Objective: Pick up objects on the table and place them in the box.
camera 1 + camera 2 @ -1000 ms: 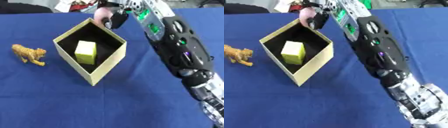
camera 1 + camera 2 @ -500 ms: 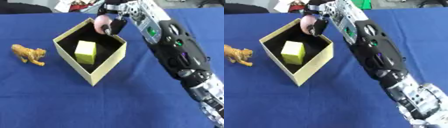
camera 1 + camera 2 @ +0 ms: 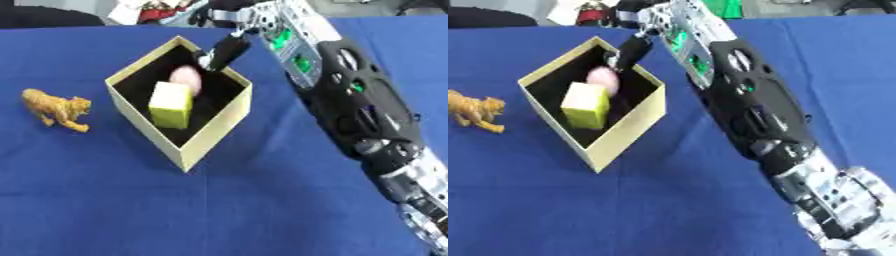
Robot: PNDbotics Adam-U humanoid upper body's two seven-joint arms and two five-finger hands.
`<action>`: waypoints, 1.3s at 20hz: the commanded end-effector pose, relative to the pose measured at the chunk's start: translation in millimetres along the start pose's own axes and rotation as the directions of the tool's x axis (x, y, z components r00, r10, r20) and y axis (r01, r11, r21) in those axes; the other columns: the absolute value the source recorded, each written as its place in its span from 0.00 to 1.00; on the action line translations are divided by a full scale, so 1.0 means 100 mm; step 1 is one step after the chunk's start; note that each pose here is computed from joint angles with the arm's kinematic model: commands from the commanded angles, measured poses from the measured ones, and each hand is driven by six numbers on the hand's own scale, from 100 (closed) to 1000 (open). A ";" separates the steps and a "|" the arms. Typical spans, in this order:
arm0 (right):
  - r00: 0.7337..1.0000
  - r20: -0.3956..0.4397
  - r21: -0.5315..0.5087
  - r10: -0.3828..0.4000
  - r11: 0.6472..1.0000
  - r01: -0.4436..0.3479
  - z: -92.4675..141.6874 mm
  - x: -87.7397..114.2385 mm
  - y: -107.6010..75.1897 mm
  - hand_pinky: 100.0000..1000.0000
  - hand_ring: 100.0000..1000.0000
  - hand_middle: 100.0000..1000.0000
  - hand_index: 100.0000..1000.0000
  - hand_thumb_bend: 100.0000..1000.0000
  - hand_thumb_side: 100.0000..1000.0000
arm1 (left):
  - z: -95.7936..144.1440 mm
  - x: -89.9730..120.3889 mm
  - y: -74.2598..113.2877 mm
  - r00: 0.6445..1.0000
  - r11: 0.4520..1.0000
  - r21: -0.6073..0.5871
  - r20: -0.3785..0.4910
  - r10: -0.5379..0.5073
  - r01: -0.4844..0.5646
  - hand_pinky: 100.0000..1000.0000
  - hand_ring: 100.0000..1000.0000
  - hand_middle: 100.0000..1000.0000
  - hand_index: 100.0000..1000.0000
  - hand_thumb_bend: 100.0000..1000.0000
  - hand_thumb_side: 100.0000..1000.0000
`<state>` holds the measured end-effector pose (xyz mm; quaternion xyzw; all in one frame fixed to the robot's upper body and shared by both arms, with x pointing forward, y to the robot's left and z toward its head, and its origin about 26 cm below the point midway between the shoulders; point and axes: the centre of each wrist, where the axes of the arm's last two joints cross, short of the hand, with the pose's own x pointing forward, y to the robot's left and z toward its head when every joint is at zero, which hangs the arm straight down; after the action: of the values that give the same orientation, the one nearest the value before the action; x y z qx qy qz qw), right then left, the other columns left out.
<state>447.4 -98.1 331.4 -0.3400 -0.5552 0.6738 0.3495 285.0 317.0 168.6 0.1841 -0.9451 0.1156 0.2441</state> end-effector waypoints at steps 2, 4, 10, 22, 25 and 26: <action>0.999 0.004 -0.050 0.032 0.998 -0.032 0.09 0.01 -0.16 0.95 1.00 0.95 1.00 0.08 0.39 | -0.06 0.06 -0.01 0.999 1.000 -0.007 0.031 0.011 -0.011 0.70 0.68 0.63 0.72 0.13 0.87; 0.999 0.004 -0.057 0.036 0.998 -0.035 0.11 0.01 -0.18 0.95 1.00 0.95 1.00 0.07 0.38 | -0.06 0.06 -0.02 0.999 1.000 -0.008 0.031 0.011 -0.011 0.70 0.68 0.63 0.72 0.13 0.87; 0.999 -0.012 -0.090 0.039 0.995 -0.040 0.16 0.00 -0.22 0.95 1.00 0.95 1.00 0.03 0.37 | -0.07 0.06 -0.01 0.999 1.000 -0.007 0.033 0.011 -0.011 0.70 0.68 0.63 0.72 0.13 0.87; 0.994 -0.102 -0.464 -0.040 0.886 -0.013 0.82 -0.22 -0.47 0.91 0.98 0.88 0.94 0.00 0.53 | -0.13 0.08 0.08 0.997 0.998 -0.041 0.063 -0.037 0.040 0.70 0.68 0.64 0.73 0.13 0.87; 0.987 -0.110 -0.600 -0.115 0.799 0.027 1.01 -0.30 -0.41 0.89 0.96 0.83 0.91 0.00 0.67 | -0.21 0.11 0.17 0.989 0.989 -0.089 0.102 -0.105 0.115 0.70 0.69 0.65 0.75 0.11 0.87; 0.985 -0.105 -0.629 -0.136 0.777 0.041 1.05 -0.33 -0.38 0.88 0.96 0.83 0.91 0.00 0.67 | -0.25 0.12 0.20 0.984 0.984 -0.106 0.119 -0.131 0.144 0.70 0.69 0.65 0.75 0.10 0.87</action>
<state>392.1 -166.5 369.2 -0.4440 -0.7119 0.4466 0.3108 281.0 334.1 180.0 0.2264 -0.9447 0.0599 0.2295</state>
